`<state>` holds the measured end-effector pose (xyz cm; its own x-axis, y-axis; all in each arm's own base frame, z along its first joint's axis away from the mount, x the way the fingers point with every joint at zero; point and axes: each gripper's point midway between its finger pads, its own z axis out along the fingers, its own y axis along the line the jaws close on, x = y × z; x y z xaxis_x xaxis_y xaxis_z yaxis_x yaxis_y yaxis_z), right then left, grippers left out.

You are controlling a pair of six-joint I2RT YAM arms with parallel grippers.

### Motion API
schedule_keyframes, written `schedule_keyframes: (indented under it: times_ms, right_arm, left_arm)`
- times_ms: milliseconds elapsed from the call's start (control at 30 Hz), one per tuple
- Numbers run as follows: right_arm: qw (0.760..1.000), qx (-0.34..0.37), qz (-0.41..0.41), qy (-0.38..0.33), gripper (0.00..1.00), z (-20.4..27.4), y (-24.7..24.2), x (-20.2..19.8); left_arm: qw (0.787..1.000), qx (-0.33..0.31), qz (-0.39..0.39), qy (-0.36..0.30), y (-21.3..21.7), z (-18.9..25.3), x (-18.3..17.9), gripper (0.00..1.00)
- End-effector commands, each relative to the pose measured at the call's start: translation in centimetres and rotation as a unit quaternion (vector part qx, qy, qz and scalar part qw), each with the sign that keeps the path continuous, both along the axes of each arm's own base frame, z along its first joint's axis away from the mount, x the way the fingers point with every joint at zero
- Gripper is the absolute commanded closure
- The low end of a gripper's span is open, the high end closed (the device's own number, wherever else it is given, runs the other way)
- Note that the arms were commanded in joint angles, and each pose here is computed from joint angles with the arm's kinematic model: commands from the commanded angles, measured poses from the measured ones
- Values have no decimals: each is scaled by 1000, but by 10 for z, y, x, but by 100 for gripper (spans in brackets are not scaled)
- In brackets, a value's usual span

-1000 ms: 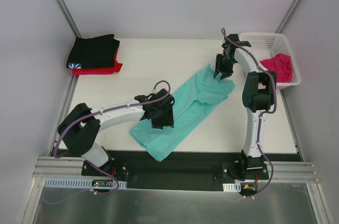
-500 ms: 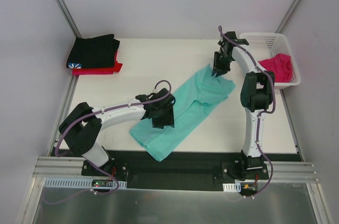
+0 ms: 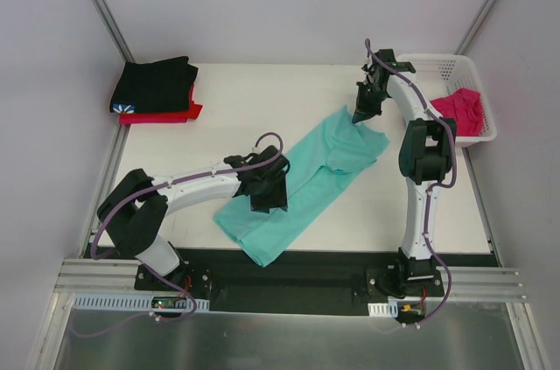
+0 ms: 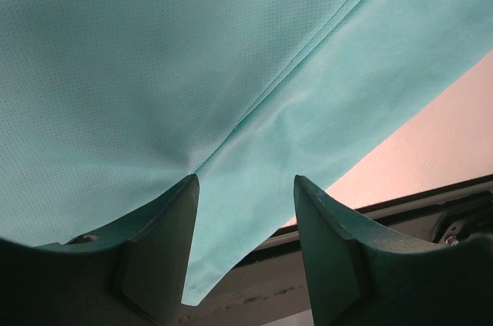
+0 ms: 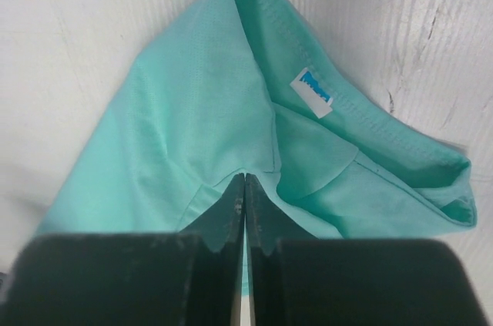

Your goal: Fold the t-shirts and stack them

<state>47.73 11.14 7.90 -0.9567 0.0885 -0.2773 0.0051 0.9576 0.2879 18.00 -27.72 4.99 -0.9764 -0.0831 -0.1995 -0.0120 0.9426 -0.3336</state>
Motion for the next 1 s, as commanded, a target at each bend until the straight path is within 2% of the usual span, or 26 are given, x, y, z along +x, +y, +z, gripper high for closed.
schedule_keyframes:
  times_ms: [0,233,367,567,967]
  right_arm:
    - [999,32,9,-19,99,21,11,1]
    - [999,25,3,38,99,-32,9,-18]
    - [998,-6,-9,54,99,-52,-5,-16]
    - [998,-43,-21,47,99,-53,-27,-2]
    - [998,-48,-33,26,99,-43,-44,17]
  left_arm:
    - [1000,-2,-7,-11,-6,12,7,48]
    - [1000,0,-9,-8,-7,10,8,48]
    - [1000,3,-11,-4,-7,7,6,48]
    - [1000,4,-11,-6,-5,8,5,48]
    - [1000,10,-5,-9,13,12,-5,48]
